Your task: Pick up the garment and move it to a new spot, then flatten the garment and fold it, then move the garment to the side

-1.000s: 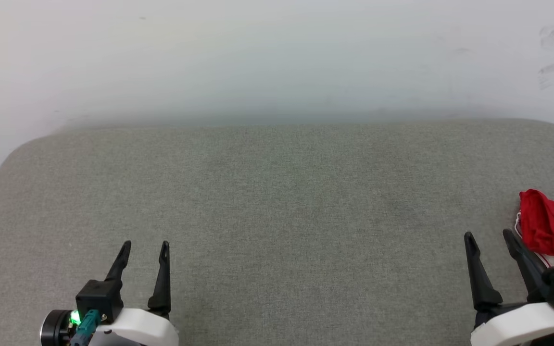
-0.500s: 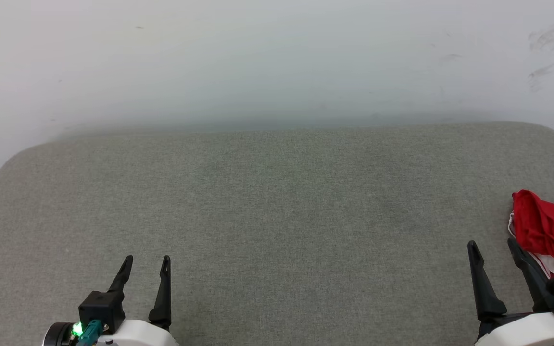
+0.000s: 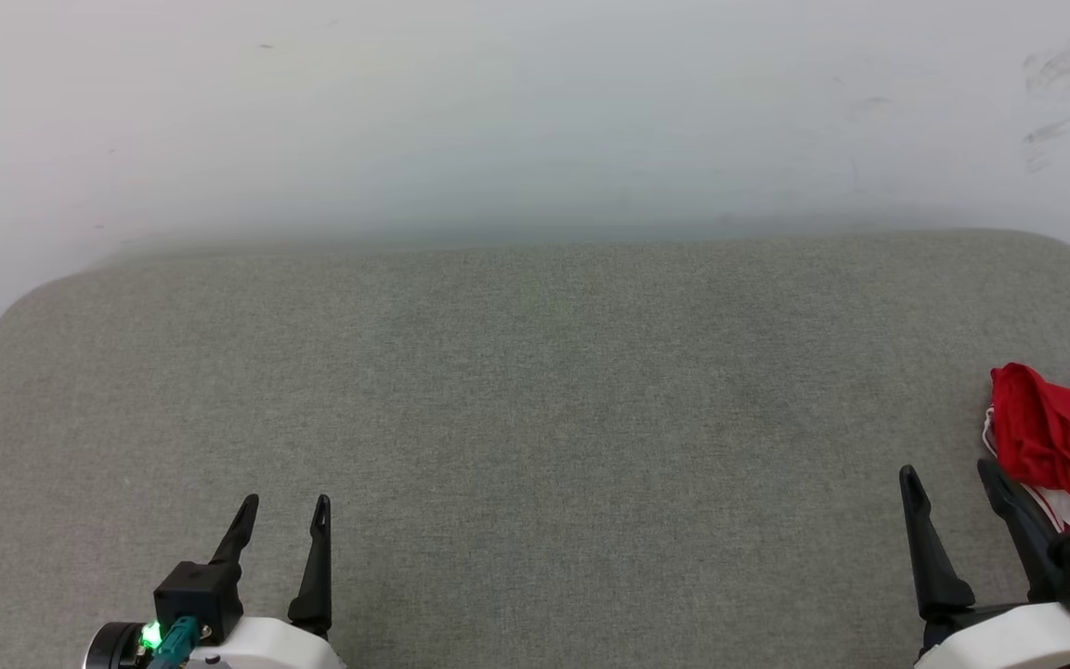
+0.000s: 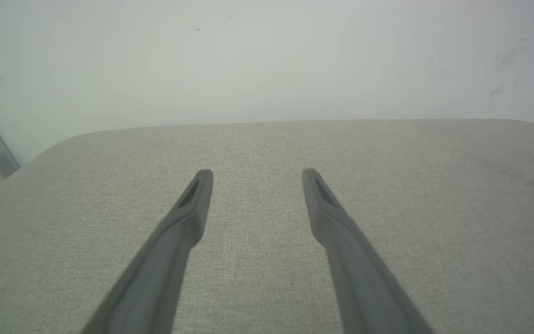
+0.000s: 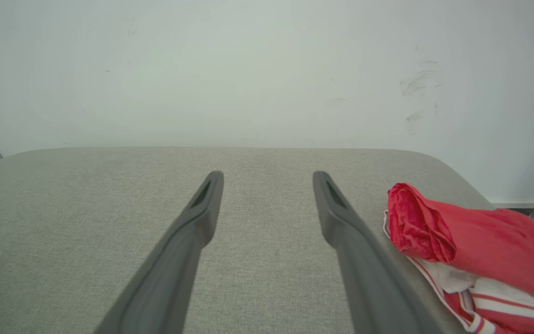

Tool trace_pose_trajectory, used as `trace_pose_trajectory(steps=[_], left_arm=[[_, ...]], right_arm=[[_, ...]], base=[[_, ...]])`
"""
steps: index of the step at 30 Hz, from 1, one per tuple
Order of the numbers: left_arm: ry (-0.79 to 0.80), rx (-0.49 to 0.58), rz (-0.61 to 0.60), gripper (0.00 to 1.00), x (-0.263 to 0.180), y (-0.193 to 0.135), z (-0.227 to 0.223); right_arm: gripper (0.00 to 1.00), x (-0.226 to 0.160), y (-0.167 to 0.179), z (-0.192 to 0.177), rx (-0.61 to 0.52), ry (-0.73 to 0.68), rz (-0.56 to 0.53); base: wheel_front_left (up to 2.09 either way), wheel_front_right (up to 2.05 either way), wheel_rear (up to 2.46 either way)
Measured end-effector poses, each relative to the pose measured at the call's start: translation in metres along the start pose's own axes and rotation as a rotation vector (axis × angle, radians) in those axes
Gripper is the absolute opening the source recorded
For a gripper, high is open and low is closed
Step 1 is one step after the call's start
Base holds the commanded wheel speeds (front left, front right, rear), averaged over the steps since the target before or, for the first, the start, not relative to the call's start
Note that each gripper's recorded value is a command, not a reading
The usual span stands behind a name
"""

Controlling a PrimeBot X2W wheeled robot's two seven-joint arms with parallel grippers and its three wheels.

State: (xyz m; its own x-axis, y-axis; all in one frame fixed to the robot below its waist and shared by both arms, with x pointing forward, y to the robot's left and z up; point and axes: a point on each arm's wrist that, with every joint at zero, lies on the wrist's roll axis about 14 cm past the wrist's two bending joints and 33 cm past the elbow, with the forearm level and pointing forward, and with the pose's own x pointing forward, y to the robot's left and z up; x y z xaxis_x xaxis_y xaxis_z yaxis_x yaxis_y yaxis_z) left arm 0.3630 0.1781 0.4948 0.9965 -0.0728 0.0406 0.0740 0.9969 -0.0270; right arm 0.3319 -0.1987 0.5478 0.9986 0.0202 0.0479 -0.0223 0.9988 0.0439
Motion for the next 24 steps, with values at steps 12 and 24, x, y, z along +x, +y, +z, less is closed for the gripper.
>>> trace_pose_trajectory(steps=[12,24], left_arm=[[0.108,-0.086,0.038,0.00,-0.011,0.005,-0.029],[0.117,-0.320,0.099,0.00,-0.008,0.012,-0.029]], right_arm=[[0.00,-0.003,0.000,-0.023,0.089,0.065,-0.003],[0.00,0.005,0.001,-0.029,0.328,0.067,-0.003]], base=[[0.00,0.00,0.00],[0.00,0.00,0.00]])
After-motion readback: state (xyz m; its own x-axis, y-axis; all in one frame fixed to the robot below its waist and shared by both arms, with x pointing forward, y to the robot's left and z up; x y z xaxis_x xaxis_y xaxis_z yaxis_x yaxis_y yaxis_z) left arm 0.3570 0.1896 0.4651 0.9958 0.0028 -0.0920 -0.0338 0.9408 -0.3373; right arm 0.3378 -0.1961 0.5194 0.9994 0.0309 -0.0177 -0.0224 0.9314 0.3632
